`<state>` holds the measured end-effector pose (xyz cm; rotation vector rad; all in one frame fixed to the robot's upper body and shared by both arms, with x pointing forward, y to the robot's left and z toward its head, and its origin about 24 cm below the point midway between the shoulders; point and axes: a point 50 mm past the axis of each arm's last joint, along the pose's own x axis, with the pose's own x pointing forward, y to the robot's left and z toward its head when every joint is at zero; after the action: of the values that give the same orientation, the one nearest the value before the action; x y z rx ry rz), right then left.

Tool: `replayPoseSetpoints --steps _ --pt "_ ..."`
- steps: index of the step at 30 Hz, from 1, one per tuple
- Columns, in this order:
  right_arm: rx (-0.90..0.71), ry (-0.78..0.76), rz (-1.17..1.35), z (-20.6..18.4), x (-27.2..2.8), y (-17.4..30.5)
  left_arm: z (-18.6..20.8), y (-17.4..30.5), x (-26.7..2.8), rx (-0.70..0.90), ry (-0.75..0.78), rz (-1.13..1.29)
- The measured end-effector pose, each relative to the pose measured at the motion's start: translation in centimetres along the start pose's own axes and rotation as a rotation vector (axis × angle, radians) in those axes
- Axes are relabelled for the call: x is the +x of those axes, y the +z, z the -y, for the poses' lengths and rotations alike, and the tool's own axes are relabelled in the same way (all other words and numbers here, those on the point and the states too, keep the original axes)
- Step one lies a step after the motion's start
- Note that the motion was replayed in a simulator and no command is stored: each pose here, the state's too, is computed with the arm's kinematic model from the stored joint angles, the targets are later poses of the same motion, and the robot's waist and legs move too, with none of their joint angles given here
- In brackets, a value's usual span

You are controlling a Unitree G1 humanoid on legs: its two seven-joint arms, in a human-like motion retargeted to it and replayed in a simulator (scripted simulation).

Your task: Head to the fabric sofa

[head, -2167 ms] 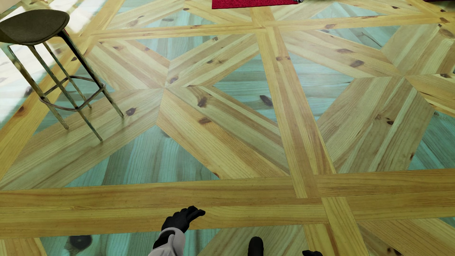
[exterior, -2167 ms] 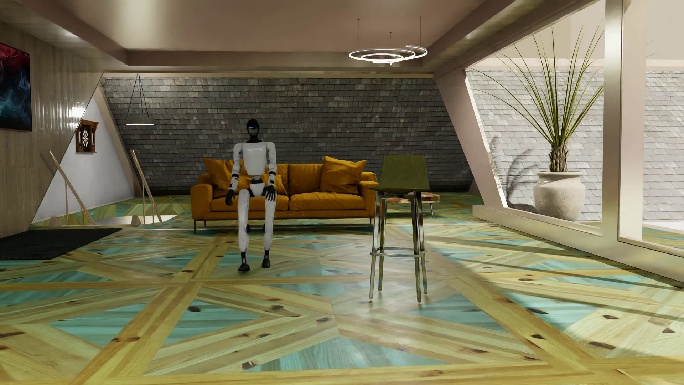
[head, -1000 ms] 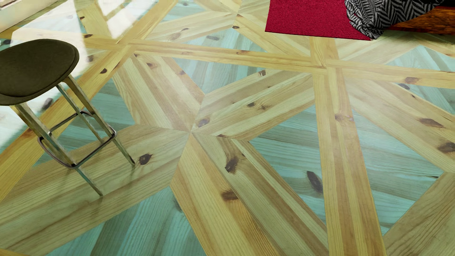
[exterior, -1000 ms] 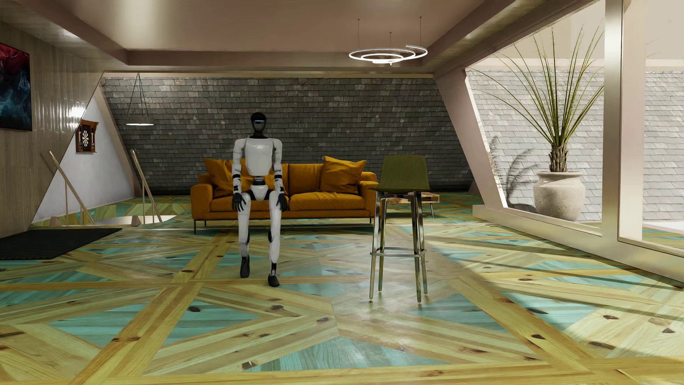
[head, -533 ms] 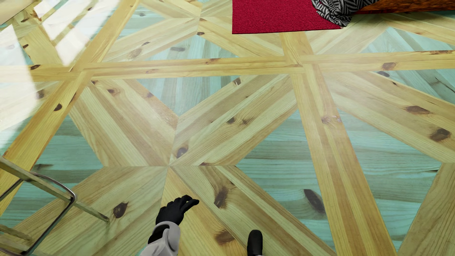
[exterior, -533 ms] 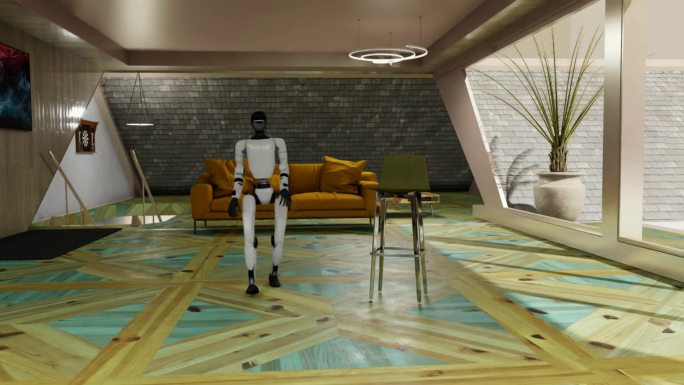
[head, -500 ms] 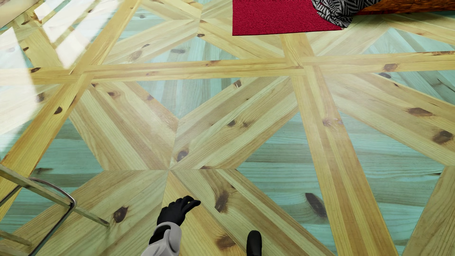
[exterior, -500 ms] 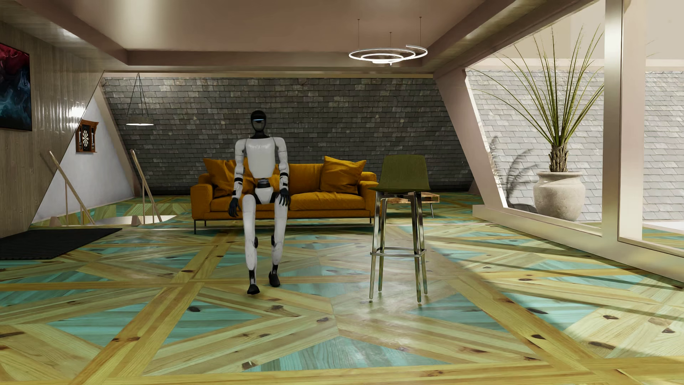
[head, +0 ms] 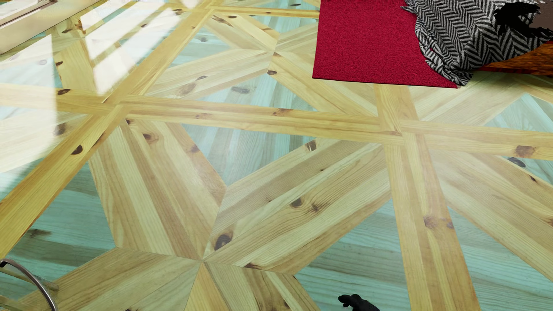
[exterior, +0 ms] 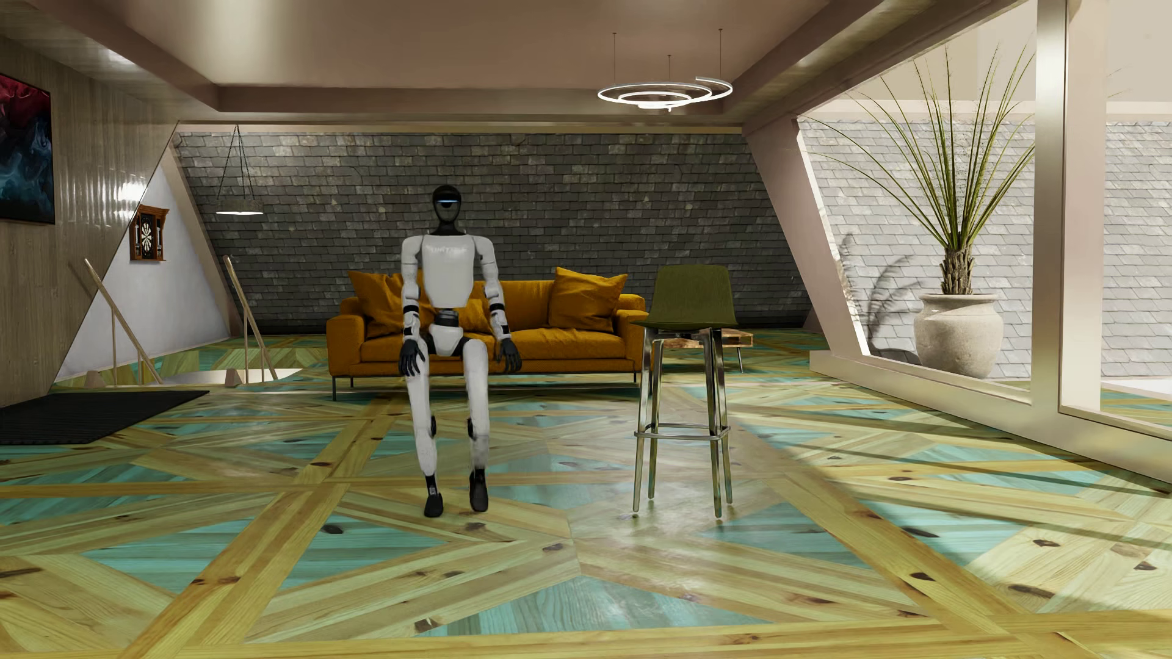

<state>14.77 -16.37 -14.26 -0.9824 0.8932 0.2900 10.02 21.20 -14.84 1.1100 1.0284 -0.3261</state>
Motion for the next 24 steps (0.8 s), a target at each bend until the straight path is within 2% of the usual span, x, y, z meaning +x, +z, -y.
replayPoseSetpoints --steps 2,5,7,11,14,16,18,21,24 --pt "0.016 -0.072 0.055 2.1 0.6 1.2 0.2 0.6 -0.3 -0.083 0.021 0.014" --pt "-0.014 -0.155 0.175 4.4 0.7 3.2 0.8 1.8 -0.5 -0.063 -0.009 0.070" --pt "-0.005 -0.150 0.201 4.7 0.7 3.6 1.5 2.4 -0.7 -0.064 -0.028 0.076" --pt "0.075 -0.091 0.113 3.3 0.5 2.0 3.5 3.2 -0.9 -0.011 -0.123 0.067" --pt "0.038 0.021 -0.017 0.7 -0.1 -1.2 3.9 4.0 -0.8 -0.003 -0.168 0.069" --pt "-0.053 0.109 -0.029 0.2 -0.5 -2.9 2.8 5.6 -0.6 -0.038 -0.122 0.133" --pt "-0.107 0.109 -0.073 0.6 -0.6 -4.6 1.1 7.3 -0.3 -0.074 -0.031 0.200" --pt "-0.068 0.048 -0.195 0.6 -1.1 -6.6 -1.8 9.0 0.4 -0.106 0.091 0.234" --pt "-0.014 0.037 -0.183 0.5 -1.4 -6.8 -4.2 11.5 0.6 -0.078 0.147 0.311"
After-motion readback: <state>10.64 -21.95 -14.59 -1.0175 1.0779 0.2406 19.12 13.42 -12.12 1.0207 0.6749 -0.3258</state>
